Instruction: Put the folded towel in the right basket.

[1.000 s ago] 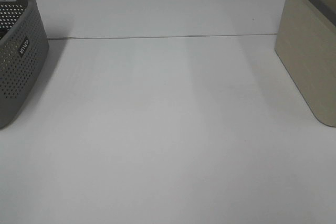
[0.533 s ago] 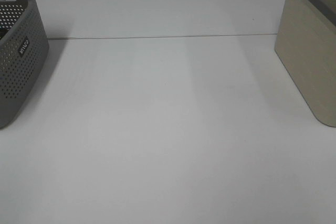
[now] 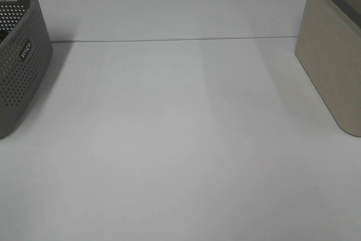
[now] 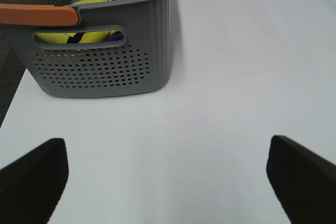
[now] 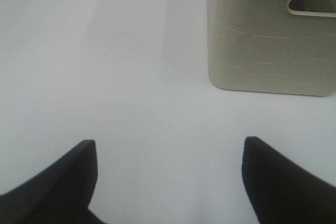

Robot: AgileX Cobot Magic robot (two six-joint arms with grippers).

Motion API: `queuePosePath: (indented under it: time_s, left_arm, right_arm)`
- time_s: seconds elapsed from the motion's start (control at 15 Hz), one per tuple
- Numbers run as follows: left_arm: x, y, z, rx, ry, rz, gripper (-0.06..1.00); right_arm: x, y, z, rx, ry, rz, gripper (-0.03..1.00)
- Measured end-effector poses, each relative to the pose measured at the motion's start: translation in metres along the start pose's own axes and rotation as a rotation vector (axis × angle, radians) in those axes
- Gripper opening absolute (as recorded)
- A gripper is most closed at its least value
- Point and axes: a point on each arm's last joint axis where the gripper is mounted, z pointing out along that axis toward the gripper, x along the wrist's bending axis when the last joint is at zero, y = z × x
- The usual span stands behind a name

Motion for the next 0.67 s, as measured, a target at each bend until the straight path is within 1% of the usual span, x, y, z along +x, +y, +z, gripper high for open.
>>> queuePosePath:
  time_s: [0.67]
  left_arm:
    - [0.0, 0.0, 0.0, 0.0, 0.0, 0.0, 0.98]
  right_arm:
    - [-0.0001, 0.0002, 0.0, -0.002, -0.001, 0.0, 0.73]
